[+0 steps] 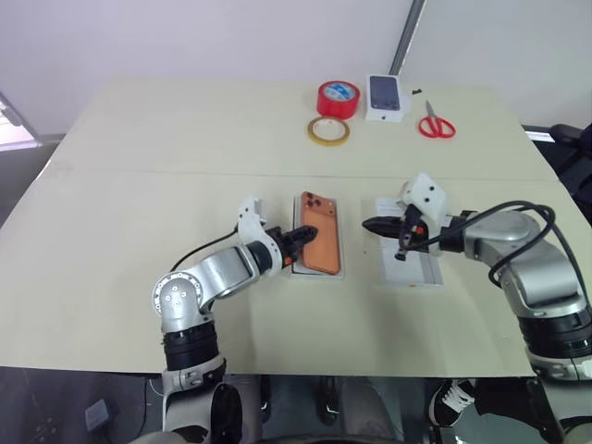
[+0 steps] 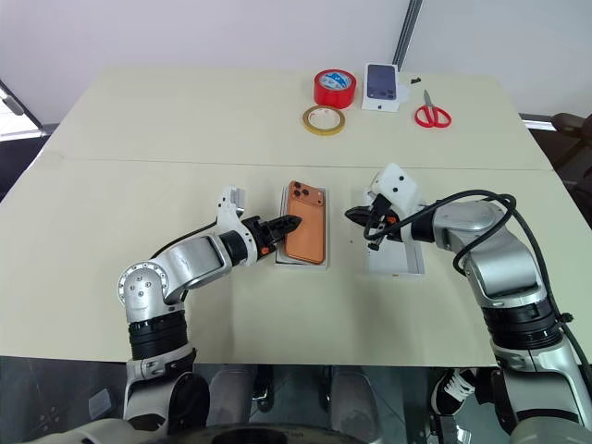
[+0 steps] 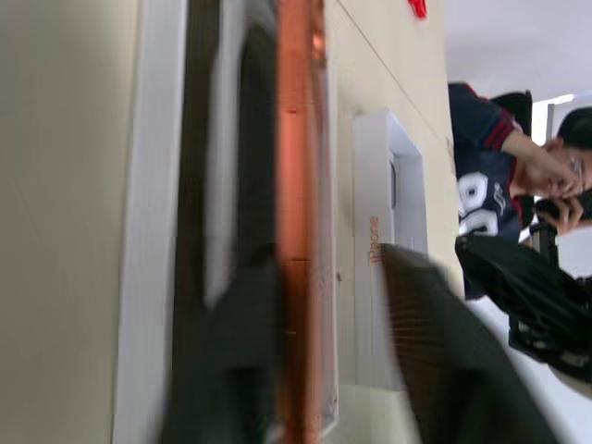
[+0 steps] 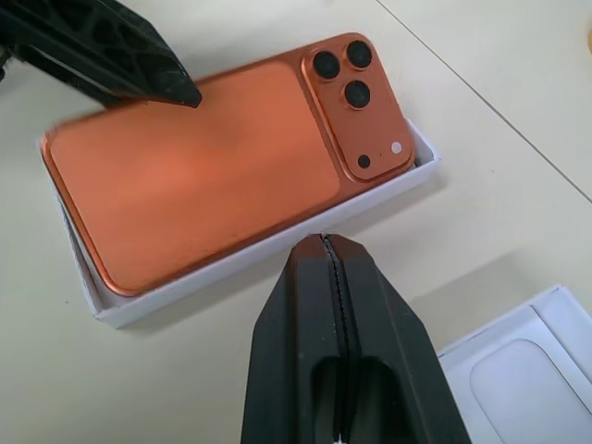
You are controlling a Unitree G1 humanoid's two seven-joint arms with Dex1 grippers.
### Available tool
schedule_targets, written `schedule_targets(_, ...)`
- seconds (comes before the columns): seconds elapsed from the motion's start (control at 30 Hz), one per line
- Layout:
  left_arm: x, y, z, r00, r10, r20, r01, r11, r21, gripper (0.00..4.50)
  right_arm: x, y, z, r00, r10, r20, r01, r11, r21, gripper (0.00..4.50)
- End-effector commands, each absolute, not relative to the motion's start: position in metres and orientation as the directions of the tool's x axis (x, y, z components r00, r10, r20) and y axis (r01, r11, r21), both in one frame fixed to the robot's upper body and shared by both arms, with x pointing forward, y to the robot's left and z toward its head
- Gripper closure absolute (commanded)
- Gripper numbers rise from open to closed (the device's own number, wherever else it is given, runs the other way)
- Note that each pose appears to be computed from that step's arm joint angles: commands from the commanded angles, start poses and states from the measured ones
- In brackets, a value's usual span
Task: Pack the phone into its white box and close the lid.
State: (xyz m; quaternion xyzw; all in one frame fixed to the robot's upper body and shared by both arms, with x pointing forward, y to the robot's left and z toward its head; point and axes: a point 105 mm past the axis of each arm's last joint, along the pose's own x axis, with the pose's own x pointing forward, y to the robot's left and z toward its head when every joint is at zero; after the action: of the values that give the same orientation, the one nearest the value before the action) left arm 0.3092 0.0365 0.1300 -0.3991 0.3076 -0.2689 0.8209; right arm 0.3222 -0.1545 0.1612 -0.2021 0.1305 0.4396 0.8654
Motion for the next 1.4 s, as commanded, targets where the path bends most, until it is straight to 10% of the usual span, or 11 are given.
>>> schedule_targets(0.03,0.303,0.033,0.146,0.651,-0.722,-0.235,0.271,0.511,-0.816,0.63,0.324,-0.154,0.174,0.595,0.709,-0.380,-0.804,0.519,-0.290,4.50)
schedule_targets(0.5,0.298,0.090,0.163,0.676,-0.667,-0.313,0.462,0.714,-0.525,0.63,0.341,-0.158,0.168,0.645,0.608,-0.463,-0.764,0.503,-0.404,4.50)
schedule_targets(0.8,0.330,0.114,0.143,0.760,-0.503,-0.412,0.513,0.853,-0.096,4.45,0.348,-0.145,0.142,0.640,0.518,-0.568,-0.769,0.416,-0.486,4.50)
schedule_targets(1.4,0.335,0.023,0.109,0.493,-0.714,-0.497,0.833,0.552,0.035,4.45,0.342,-0.110,0.132,0.591,0.534,-0.605,-0.803,0.319,-0.504,4.50)
